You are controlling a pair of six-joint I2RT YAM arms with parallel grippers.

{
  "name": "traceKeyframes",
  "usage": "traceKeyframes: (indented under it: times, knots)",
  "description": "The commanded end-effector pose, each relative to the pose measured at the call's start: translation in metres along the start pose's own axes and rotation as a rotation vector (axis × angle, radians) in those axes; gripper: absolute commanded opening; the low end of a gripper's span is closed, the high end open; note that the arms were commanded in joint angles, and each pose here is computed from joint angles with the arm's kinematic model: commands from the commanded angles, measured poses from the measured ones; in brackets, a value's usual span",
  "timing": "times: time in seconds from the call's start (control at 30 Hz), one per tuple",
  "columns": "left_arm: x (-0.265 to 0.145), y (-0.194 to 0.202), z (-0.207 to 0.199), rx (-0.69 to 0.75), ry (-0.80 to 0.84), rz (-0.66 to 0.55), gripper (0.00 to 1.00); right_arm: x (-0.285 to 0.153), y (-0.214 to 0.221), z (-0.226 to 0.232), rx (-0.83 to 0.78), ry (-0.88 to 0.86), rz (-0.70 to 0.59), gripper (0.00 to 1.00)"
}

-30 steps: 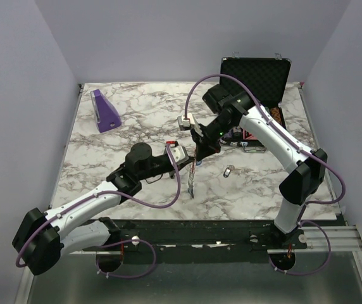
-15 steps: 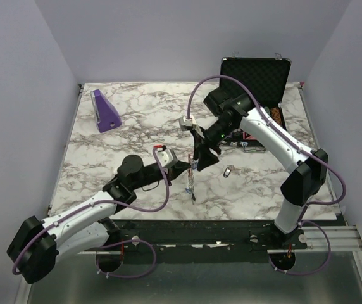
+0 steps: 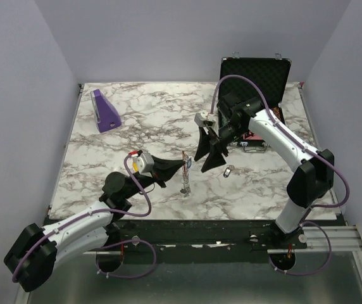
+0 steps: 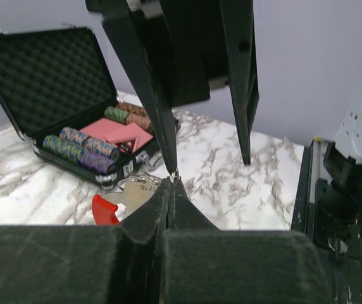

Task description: Put the keys on the keyring

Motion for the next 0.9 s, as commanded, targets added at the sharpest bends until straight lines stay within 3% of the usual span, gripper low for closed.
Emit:
traceKeyframes:
  times: [0.0, 0.33, 0.57, 0.7, 0.87]
  knots:
    - [-0.002, -0.039, 0.005, -0.055, -0.038, -0.180, 0.00, 0.007, -0.010, 0.022, -0.131, -0.128, -0.125, 0.65]
    - [-0.002, -0.050, 0.002, -0.180, -0.009, -0.245, 0.00, 0.001, -0.030, 0.026, -0.103, -0.117, -0.128, 0.64]
    - [0.004, -0.047, 0.003, -0.298, 0.060, -0.172, 0.00, -0.005, -0.032, 0.032, -0.107, -0.072, -0.093, 0.64]
    - [0.003, -0.043, 0.002, -0.210, 0.083, -0.119, 0.00, -0.006, -0.032, 0.036, -0.102, -0.057, -0.092, 0.64]
    - [0.001, -0.032, 0.003, -0.006, 0.124, 0.029, 0.00, -0.006, -0.031, 0.033, -0.098, -0.043, -0.087, 0.64]
Point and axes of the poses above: each gripper's point midway between its finger pads, its own x axis out along the fingers, its own z axis along the line the jaws close on, y = z × x, the point moved 3 cm from there along -x, back along the fingers, and after that the axes turned 12 degrees about x, right-handed, at the moved point
